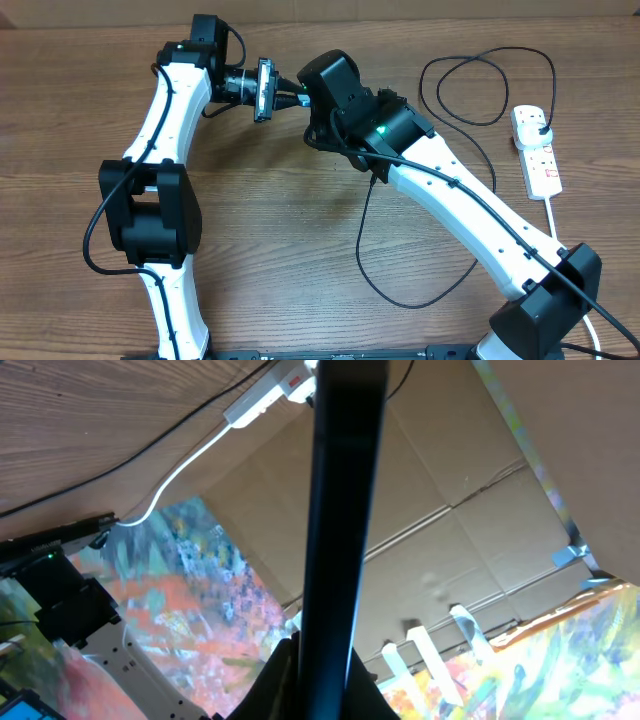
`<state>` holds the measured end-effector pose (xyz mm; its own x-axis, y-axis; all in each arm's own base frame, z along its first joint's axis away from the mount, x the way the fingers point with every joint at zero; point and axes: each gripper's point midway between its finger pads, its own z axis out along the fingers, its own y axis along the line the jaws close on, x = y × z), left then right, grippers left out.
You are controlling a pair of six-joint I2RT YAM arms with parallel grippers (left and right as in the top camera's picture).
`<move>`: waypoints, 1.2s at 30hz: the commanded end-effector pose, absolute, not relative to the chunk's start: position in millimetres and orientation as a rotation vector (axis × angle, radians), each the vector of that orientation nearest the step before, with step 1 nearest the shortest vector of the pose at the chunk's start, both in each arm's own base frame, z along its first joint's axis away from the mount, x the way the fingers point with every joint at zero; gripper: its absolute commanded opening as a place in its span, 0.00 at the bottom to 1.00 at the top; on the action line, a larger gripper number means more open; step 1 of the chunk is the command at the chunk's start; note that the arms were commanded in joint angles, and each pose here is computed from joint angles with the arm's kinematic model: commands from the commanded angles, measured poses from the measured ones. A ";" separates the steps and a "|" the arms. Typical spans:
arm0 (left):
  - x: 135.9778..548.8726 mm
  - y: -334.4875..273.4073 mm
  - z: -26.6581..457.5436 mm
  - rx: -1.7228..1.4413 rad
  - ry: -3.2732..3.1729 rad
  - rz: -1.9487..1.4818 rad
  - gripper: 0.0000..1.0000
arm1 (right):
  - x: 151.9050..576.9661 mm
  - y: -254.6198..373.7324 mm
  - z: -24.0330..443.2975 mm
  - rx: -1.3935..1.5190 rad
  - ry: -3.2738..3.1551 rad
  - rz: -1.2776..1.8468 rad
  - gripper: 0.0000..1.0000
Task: Plug charger to phone and switch on socket
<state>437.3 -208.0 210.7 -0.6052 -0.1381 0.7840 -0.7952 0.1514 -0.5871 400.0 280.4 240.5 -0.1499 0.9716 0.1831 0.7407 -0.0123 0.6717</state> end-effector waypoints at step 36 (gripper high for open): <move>446.6 -201.0 200.3 0.656 -2.214 1.610 0.04 | 358.4 108.4 274.4 1.099 2.325 0.267 1.00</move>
